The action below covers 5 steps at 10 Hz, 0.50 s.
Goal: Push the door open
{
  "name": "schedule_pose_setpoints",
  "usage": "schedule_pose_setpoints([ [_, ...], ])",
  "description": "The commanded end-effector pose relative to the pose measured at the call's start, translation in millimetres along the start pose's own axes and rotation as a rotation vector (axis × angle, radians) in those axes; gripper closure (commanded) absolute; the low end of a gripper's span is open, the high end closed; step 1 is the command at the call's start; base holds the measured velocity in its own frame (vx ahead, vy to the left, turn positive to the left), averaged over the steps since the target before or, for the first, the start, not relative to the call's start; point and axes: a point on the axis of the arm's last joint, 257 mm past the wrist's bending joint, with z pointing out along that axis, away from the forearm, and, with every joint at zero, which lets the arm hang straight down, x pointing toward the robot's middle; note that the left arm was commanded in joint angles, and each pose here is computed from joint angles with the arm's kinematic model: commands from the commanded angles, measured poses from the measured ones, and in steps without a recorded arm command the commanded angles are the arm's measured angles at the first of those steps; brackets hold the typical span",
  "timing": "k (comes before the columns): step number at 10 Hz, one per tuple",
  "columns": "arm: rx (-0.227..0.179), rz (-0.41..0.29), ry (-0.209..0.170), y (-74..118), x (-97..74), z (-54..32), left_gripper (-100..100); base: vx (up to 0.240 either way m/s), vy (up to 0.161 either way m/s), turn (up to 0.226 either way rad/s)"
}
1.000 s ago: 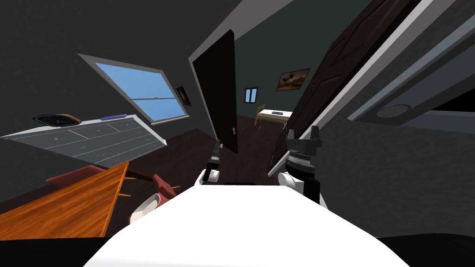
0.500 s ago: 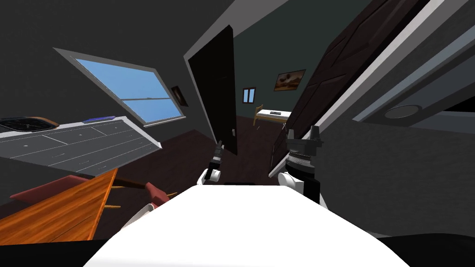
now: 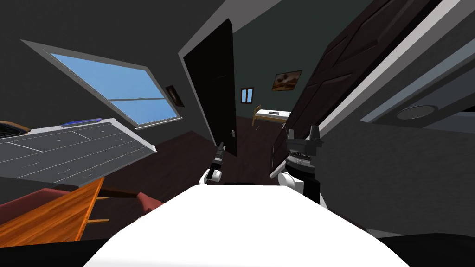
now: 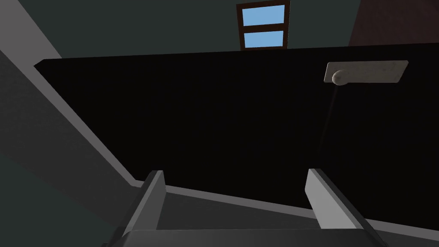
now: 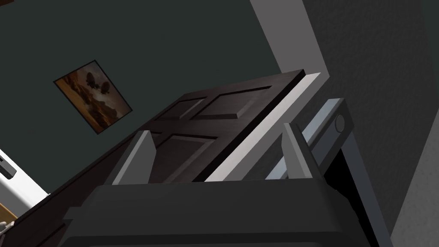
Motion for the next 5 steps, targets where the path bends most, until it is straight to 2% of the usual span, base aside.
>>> schedule_pose_setpoints([
  [1, -0.015, -0.003, 0.006, 9.9, 3.9, 0.0, -100, 0.088, 0.051, -0.076],
  [5, -0.049, -0.01, 0.02, 32.5, 11.3, -0.8, -100, 0.081, 0.069, -0.076],
])
